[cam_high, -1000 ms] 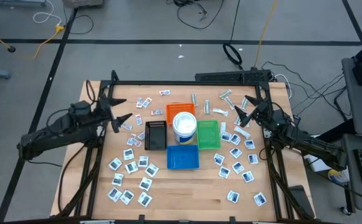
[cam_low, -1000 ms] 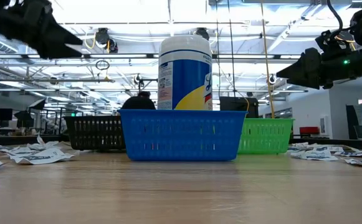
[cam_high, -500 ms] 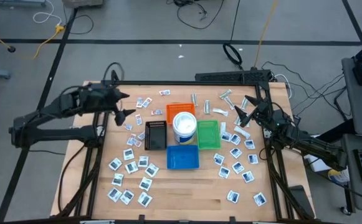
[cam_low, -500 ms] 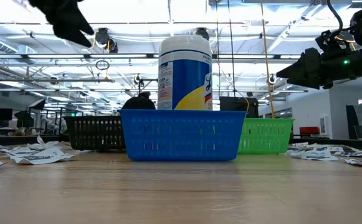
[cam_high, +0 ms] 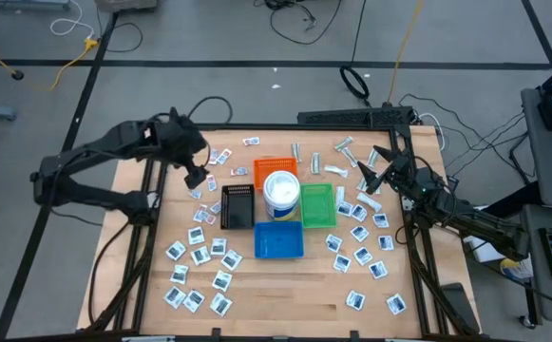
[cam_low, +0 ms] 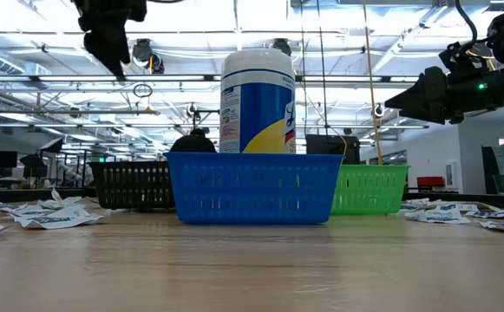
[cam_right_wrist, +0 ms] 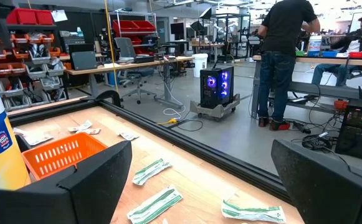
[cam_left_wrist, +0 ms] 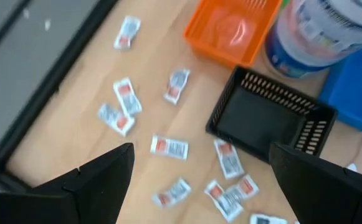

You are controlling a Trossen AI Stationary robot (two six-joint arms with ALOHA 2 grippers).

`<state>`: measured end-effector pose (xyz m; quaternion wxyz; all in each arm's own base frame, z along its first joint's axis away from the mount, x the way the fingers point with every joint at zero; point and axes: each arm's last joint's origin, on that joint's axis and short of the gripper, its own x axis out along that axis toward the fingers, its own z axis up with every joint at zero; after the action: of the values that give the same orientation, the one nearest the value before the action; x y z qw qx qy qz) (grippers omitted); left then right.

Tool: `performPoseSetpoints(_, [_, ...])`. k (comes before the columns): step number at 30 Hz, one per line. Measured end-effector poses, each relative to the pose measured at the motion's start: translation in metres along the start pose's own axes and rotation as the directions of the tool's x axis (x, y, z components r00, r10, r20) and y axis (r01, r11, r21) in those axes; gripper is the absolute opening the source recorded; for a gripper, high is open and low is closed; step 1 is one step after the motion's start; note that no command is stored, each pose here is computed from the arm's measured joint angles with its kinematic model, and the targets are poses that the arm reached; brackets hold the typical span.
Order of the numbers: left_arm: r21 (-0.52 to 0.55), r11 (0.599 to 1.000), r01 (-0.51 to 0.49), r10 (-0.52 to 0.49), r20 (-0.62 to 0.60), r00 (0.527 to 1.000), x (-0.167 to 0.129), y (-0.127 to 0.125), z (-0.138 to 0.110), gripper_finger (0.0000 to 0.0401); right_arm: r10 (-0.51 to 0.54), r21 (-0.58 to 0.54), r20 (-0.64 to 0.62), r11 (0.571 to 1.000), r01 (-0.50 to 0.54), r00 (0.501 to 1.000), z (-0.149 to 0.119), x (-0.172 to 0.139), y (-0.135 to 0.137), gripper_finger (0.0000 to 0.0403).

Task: Pick & Place First Aid Supplies
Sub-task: Put the orange ointment pack into the orange bin

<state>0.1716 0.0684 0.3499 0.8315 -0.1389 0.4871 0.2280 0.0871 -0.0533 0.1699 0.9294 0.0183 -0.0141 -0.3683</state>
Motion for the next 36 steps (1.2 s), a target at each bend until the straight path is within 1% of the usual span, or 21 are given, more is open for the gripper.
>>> performPoseSetpoints(5, [-0.142, 0.989, -0.030, 0.012, -0.127, 0.992, 0.009, -0.001, 0.003, 0.0379, 0.000, 0.000, 0.000, 1.000, 0.000, 1.000, 0.000, 0.000, 0.000, 0.0380])
performPoseSetpoints(7, [-0.203, 0.979, -0.021, -0.018, -0.189, 0.982, 0.014, -0.003, 0.003, 0.0379, 0.000, 0.000, 0.000, 1.000, 0.000, 1.000, 0.000, 0.000, 0.000, 0.0380])
performPoseSetpoints(9, [-0.261, 0.965, 0.009, -0.075, -0.242, 0.967, 0.018, -0.005, 0.002, 0.0379, -0.001, 0.000, 0.000, 1.000, 0.001, 1.000, 0.000, 0.000, 0.000, 0.0380])
performPoseSetpoints(11, [-0.324, 0.945, 0.054, -0.148, -0.275, 0.950, 0.023, -0.008, 0.003, 0.0379, 0.000, 0.000, 0.000, 1.000, 0.000, 1.000, 0.000, 0.000, 0.000, 0.0380])
performPoseSetpoints(13, [-0.395, 0.914, 0.092, -0.219, -0.291, 0.931, 0.025, -0.010, 0.004, 0.0379, 0.000, 0.000, 0.000, 1.000, 0.000, 1.000, 0.000, 0.000, 0.000, 0.0380])
performPoseSetpoints(15, [-0.462, 0.880, 0.110, -0.269, -0.296, 0.917, 0.026, -0.012, 0.005, 0.0379, 0.000, 0.000, 0.000, 1.000, 0.000, 1.000, 0.000, 0.000, 0.000, 0.0380])
performPoseSetpoints(17, [-0.508, 0.855, 0.109, -0.294, -0.301, 0.907, 0.026, -0.013, 0.005, 0.0379, -0.001, 0.000, 0.000, 1.000, 0.001, 1.000, 0.000, 0.000, 0.000, 0.0380])
performPoseSetpoints(19, [-0.524, 0.846, 0.101, -0.295, -0.301, 0.907, 0.026, -0.013, 0.005, 0.0379, 0.000, 0.000, 0.000, 1.000, 0.000, 1.000, 0.000, 0.000, 0.000, 0.0380])
performPoseSetpoints(25, [-0.525, 0.845, 0.104, -0.299, -0.301, 0.906, 0.026, -0.013, 0.005, 0.0379, 0.000, 0.000, 0.000, 1.000, 0.000, 1.000, 0.000, 0.000, 0.000, 0.0380])
performPoseSetpoints(28, [-0.534, 0.841, 0.085, -0.282, -0.299, 0.912, 0.026, -0.012, 0.006, 0.0379, 0.000, 0.000, 0.000, 1.000, 0.000, 1.000, 0.000, 0.000, 0.000, 0.0380])
performPoseSetpoints(31, [-0.589, 0.807, 0.052, -0.274, -0.295, 0.916, 0.027, -0.008, 0.006, 0.0379, 0.000, 0.000, 0.000, 1.000, 0.000, 1.000, 0.000, 0.000, 0.000, 0.0380])
performPoseSetpoints(36, [-0.655, 0.756, -0.001, -0.240, -0.278, 0.930, 0.028, 0.006, 0.008, 0.0379, 0.000, 0.000, 0.000, 1.000, 0.000, 1.000, 0.000, 0.000, 0.000, 0.0380])
